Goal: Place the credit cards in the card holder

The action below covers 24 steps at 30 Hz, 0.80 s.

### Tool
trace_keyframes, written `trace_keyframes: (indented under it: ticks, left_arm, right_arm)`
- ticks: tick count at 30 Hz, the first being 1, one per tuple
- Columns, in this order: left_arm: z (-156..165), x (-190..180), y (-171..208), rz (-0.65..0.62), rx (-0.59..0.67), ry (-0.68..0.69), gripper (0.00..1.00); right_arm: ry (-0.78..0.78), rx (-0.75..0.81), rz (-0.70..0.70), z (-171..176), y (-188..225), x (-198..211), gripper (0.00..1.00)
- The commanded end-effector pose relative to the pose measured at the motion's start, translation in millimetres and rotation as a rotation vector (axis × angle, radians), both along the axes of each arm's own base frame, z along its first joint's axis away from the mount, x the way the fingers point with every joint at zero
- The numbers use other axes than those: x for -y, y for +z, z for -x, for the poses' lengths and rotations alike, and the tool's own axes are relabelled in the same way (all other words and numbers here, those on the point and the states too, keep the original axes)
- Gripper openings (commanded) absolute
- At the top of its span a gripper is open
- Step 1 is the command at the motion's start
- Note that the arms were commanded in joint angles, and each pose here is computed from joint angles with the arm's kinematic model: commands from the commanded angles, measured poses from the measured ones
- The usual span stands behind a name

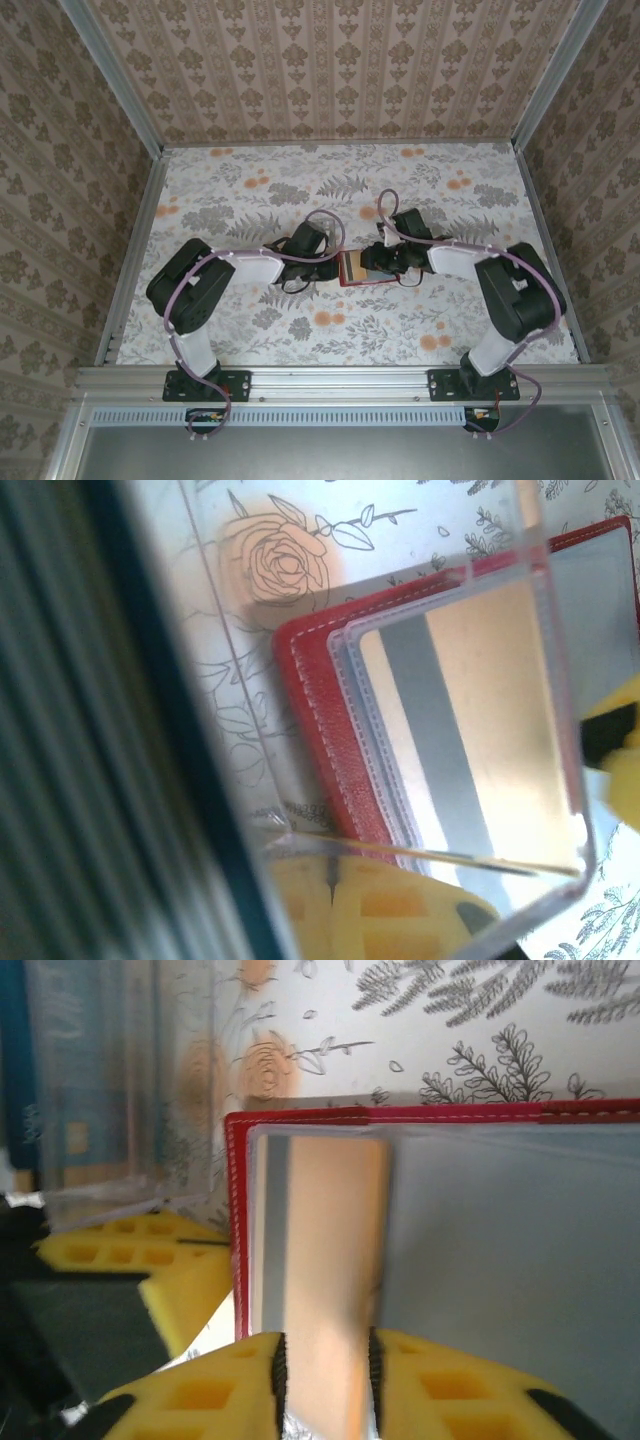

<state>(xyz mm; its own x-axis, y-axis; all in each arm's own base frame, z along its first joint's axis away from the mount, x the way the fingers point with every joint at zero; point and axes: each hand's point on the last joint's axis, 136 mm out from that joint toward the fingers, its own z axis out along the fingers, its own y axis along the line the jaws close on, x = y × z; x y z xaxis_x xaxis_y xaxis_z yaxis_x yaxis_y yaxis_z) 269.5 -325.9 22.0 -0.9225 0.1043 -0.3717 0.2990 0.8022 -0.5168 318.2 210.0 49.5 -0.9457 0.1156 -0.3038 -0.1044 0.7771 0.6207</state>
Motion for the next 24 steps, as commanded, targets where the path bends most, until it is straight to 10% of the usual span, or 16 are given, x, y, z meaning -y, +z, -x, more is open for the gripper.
trace_keyframes:
  ticks: [1, 11, 24]
  left_arm:
    - [16.0, -14.8, -11.8, -0.076, -0.014, -0.024, 0.06]
    - [23.8, -21.9, 7.7, -0.073, 0.058, -0.044, 0.06]
    - [33.0, -17.7, 16.9, -0.07, 0.089, -0.062, 0.07]
  right_arm:
    - [-0.031, 0.039, 0.129, 8.3, 7.2, 23.4, 0.39]
    - [-0.106, 0.016, 0.307, 22.5, -7.3, 60.0, 0.59]
    - [-0.055, -0.056, 0.248, 20.9, -31.7, 42.2, 0.5]
